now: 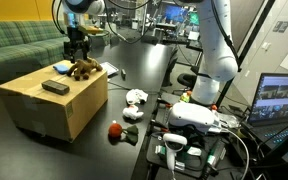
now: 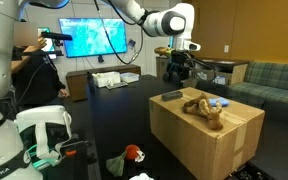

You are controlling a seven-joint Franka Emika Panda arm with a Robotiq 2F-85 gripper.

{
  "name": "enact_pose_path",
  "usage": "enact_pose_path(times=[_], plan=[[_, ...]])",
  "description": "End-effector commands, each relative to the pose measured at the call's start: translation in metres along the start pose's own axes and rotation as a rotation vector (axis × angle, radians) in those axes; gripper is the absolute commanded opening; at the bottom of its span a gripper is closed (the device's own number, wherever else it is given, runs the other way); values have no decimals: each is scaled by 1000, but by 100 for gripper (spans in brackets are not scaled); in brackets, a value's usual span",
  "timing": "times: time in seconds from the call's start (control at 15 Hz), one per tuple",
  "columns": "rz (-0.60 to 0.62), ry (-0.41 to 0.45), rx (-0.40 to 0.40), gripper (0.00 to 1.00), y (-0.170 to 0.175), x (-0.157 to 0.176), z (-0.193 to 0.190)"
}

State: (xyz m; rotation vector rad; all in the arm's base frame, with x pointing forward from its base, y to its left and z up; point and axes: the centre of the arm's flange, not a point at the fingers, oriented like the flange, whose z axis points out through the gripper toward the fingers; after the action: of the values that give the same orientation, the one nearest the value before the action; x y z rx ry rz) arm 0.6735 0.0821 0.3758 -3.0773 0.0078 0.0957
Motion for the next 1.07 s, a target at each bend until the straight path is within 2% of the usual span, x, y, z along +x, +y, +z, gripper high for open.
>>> enact_pose_path(times=[0.0, 0.47, 0.53, 1.0], plan=[[6, 16, 28, 100, -2, 35, 2], [38, 106, -22, 100, -2, 55, 27], [34, 132, -49, 100, -3, 56, 34], [7, 259, -429, 100, 2, 83, 110]])
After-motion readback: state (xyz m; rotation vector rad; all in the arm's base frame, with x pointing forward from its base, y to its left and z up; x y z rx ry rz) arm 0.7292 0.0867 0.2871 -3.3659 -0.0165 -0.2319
